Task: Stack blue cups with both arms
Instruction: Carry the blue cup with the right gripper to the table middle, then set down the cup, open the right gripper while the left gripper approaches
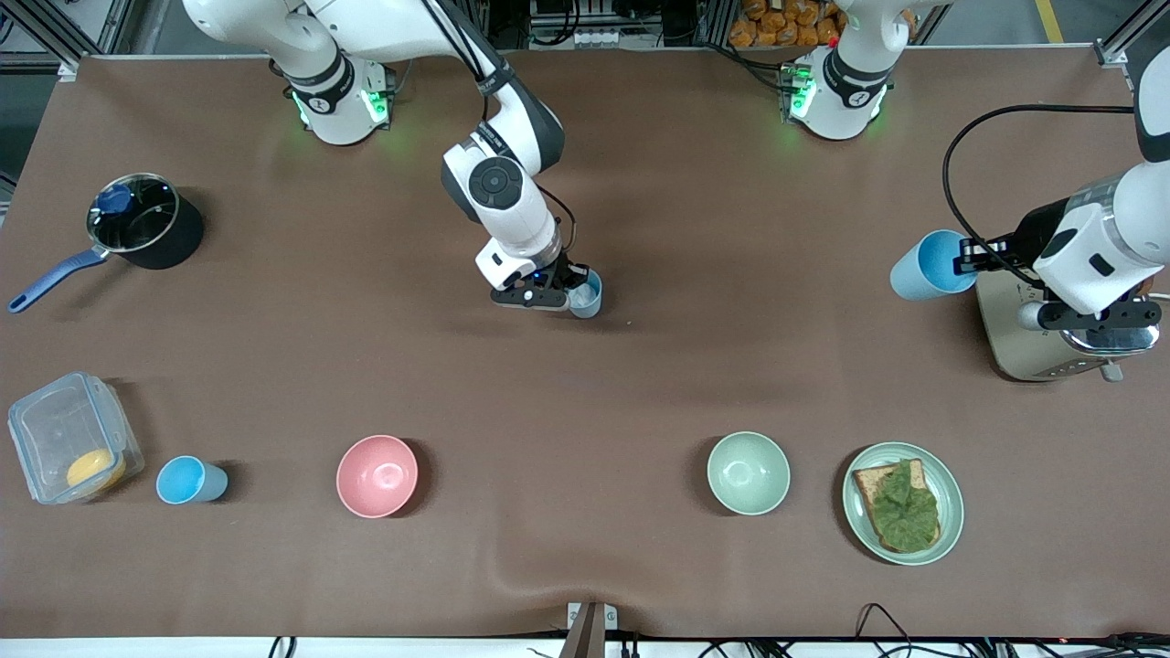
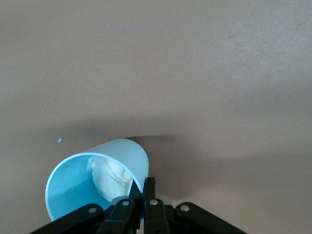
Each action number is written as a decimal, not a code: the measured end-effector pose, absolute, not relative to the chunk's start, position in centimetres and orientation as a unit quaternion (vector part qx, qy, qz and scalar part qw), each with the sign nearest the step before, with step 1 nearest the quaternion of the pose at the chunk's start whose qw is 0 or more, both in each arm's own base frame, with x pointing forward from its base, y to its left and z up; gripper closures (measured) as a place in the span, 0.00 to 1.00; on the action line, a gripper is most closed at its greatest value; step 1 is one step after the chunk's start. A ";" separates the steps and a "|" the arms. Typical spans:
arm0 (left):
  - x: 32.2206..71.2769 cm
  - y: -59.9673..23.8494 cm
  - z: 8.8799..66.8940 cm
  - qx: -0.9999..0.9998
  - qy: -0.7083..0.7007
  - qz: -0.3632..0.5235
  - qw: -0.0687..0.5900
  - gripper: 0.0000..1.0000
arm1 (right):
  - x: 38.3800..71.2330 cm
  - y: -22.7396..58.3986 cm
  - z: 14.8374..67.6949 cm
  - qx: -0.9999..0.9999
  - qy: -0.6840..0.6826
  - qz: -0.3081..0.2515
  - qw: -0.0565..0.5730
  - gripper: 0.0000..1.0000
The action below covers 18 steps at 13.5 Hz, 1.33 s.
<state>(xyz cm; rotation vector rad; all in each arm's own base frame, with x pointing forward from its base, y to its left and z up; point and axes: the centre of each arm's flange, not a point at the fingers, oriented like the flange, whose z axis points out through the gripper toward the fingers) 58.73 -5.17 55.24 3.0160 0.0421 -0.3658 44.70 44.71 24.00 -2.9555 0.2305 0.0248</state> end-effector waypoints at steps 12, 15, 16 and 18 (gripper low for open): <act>57.6 -14.9 56.0 0.988 0.007 -0.118 0.103 0.97 | 54.9 35.4 38.0 -0.992 0.085 0.073 0.062 0.00; 56.7 -23.7 55.4 0.989 0.035 -0.094 0.111 0.97 | 59.7 26.4 42.8 -0.993 0.057 0.070 0.075 0.00; 55.9 -27.6 54.7 0.988 0.046 -0.089 0.113 0.97 | 60.8 23.4 43.9 -0.993 0.053 0.064 0.080 0.00; 53.8 -35.0 52.1 0.989 0.061 -0.085 0.103 0.97 | 61.6 18.3 45.8 -0.993 0.053 0.063 0.084 0.00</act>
